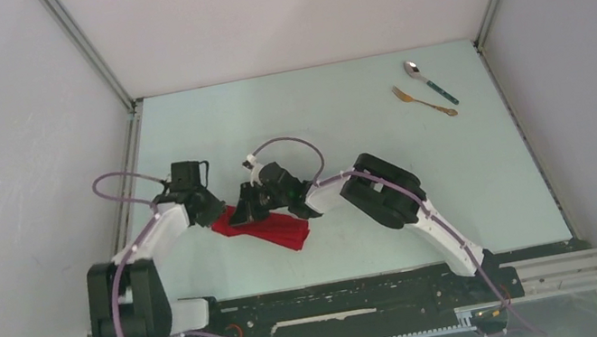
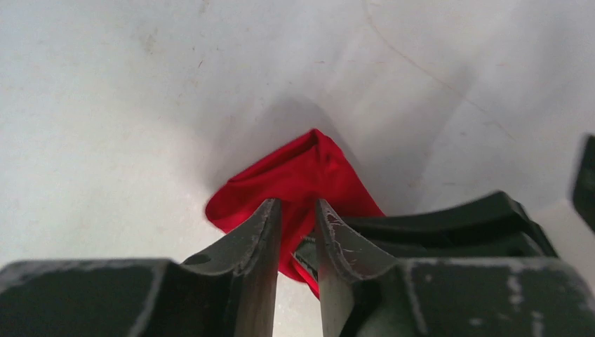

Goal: Fold the napkin into a case and place the utensils inside
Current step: Stuff the top corner of the smaller-rectangle-folded napkin into the folded napkin.

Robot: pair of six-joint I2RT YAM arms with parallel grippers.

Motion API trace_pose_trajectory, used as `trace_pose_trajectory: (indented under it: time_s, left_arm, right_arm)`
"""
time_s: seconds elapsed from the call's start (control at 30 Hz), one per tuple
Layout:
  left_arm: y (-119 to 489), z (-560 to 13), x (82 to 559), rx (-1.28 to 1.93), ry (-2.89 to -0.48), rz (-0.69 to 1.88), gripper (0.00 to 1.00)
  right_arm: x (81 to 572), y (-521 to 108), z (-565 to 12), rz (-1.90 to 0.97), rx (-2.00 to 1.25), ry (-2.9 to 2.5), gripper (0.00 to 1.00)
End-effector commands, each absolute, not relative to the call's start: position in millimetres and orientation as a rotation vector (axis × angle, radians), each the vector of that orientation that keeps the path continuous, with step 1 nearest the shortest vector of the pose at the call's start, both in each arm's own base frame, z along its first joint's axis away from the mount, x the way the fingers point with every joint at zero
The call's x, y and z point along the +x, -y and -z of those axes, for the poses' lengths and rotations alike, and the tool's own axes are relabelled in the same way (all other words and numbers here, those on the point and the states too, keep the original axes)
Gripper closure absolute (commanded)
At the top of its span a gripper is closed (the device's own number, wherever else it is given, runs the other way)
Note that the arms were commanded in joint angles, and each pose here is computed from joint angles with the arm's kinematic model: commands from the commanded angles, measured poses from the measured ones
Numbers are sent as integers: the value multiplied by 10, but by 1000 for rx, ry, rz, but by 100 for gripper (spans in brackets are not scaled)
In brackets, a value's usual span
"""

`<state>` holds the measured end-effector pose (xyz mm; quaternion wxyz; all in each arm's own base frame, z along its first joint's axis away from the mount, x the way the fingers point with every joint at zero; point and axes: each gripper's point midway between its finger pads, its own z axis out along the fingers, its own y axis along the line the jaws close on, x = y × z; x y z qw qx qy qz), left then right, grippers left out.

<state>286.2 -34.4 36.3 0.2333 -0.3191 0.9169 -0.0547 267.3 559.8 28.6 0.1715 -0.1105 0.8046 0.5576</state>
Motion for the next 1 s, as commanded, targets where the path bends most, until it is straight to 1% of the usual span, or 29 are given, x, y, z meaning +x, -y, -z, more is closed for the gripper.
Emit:
trace_pose_trajectory:
  time_s: [0.0, 0.1, 0.2, 0.33, 0.47, 0.6, 0.67, 0.97]
  left_arm:
    - [280, -743, 2752, -833, -2409, 147, 68]
    - [311, -775, 2597, -837, -2408, 184, 67]
    - [360, -750, 2490, -856, -2403, 233, 75]
    - [373, -673, 2420, -875, -2411, 243, 80]
    - [485, -575, 2380, -880, -2450, 307, 80]
    - [536, -491, 2331, -883, -2449, 343, 74]
    - [547, -491, 2348, -877, -2441, 356, 72]
    - [555, -425, 2419, -864, -2460, 344, 74]
  right_arm:
    - [2566, -5387, -259, -1520, -385, -2346, 77]
    - [2542, -5339, -347, -1510, -424, -2339, 74]
    - [2548, -5332, -438, -1510, -438, -2317, 72]
    - [2583, -5339, -470, -1517, -432, -2307, 71]
    - [2599, -5344, -476, -1518, -433, -2305, 71]
    - [2614, -5361, -473, -1518, -432, -2302, 71]
    - [2618, -5365, -465, -1517, -433, -2302, 71]
    - [2601, -5403, -458, -1520, -448, -2302, 71]
